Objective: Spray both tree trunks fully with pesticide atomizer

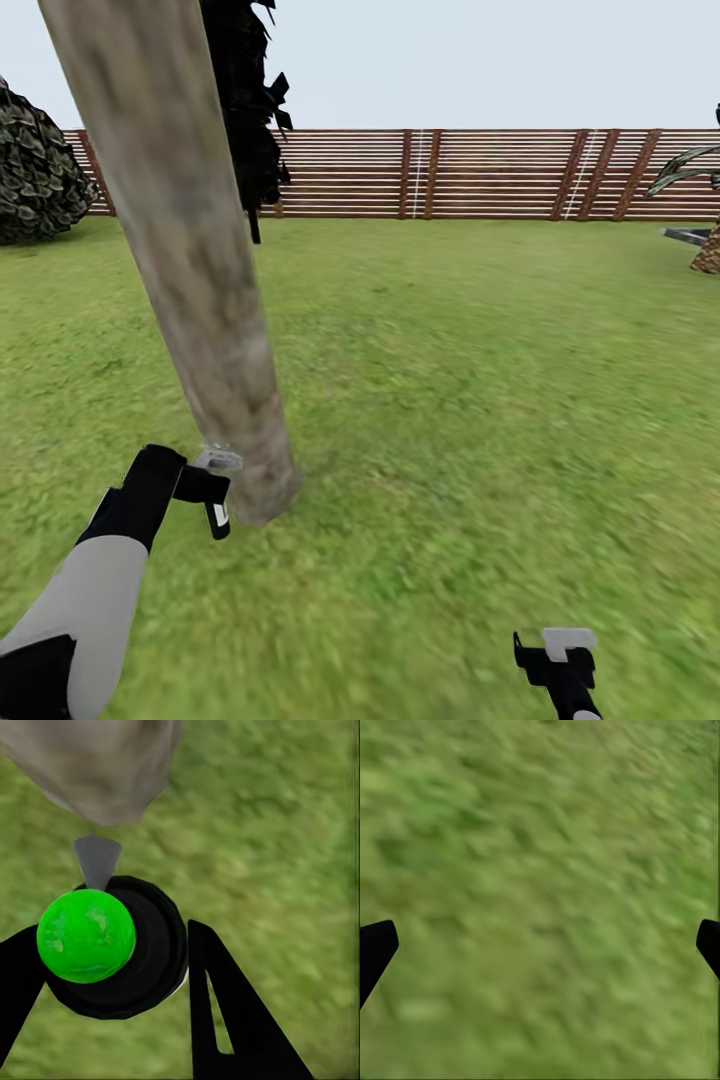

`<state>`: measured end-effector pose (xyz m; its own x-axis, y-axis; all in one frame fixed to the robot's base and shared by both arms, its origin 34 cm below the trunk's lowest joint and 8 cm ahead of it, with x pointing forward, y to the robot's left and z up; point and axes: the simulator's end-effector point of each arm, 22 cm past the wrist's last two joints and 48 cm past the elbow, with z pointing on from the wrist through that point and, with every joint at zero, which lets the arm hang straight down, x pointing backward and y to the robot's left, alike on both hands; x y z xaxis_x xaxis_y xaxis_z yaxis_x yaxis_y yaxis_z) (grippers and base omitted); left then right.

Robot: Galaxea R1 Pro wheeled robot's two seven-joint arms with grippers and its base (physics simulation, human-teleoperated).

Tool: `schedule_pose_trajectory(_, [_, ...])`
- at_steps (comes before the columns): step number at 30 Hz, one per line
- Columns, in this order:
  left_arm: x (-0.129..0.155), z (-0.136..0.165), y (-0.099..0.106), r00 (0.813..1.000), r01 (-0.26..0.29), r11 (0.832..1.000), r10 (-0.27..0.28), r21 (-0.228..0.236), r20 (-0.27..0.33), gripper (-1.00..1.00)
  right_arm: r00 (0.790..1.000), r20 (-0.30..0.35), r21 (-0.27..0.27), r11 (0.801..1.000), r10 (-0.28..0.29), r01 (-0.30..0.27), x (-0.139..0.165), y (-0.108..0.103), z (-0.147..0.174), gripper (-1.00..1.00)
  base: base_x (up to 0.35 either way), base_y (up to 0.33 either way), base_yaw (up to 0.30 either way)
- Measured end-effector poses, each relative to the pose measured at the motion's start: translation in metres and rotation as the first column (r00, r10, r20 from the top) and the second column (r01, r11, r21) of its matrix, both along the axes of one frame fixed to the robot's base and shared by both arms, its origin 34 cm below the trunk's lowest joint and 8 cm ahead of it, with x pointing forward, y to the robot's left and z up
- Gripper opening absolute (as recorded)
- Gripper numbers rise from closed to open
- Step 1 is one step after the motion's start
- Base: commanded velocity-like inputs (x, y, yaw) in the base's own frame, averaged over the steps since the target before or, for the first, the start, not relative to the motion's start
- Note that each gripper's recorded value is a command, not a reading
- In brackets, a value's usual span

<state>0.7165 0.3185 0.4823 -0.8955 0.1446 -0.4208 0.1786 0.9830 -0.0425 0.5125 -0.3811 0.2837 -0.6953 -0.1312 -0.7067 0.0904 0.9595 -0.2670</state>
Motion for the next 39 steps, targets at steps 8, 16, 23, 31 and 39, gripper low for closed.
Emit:
schedule_pose_trajectory(8, [-0.023,-0.026,0.015,0.998,-0.036,0.999,0.037,0.028,-0.042,-1.00,1.000,-0.001,-0.002,1.000,0.000,0.000,0.000,-0.002,0.000,1.00,0.245,-0.109,0.001])
schedule_pose_trajectory(16, [-0.070,-0.075,0.020,0.995,-0.038,0.998,0.042,0.051,-0.090,-1.00,1.000,-0.001,-0.002,1.000,-0.001,0.001,0.000,-0.002,0.000,1.00,0.014,-0.004,0.000])
schedule_pose_trajectory(23, [-0.067,-0.080,-0.013,0.997,-0.019,0.999,0.023,0.046,-0.077,-1.00,1.000,-0.001,-0.002,1.000,0.000,0.000,0.000,-0.002,0.000,1.00,0.000,0.000,0.000])
schedule_pose_trajectory(31, [-0.109,-0.113,0.050,0.993,-0.107,0.991,0.109,0.075,-0.033,-1.00,1.000,-0.002,-0.002,1.000,0.000,0.000,-0.001,-0.002,0.000,1.00,0.000,0.000,0.000])
schedule_pose_trajectory(39, [-0.117,-0.118,0.057,0.986,-0.164,0.985,0.165,0.045,-0.010,-1.00,1.000,-0.001,-0.002,1.000,0.000,0.000,0.000,-0.002,0.000,1.00,0.029,0.000,0.000])
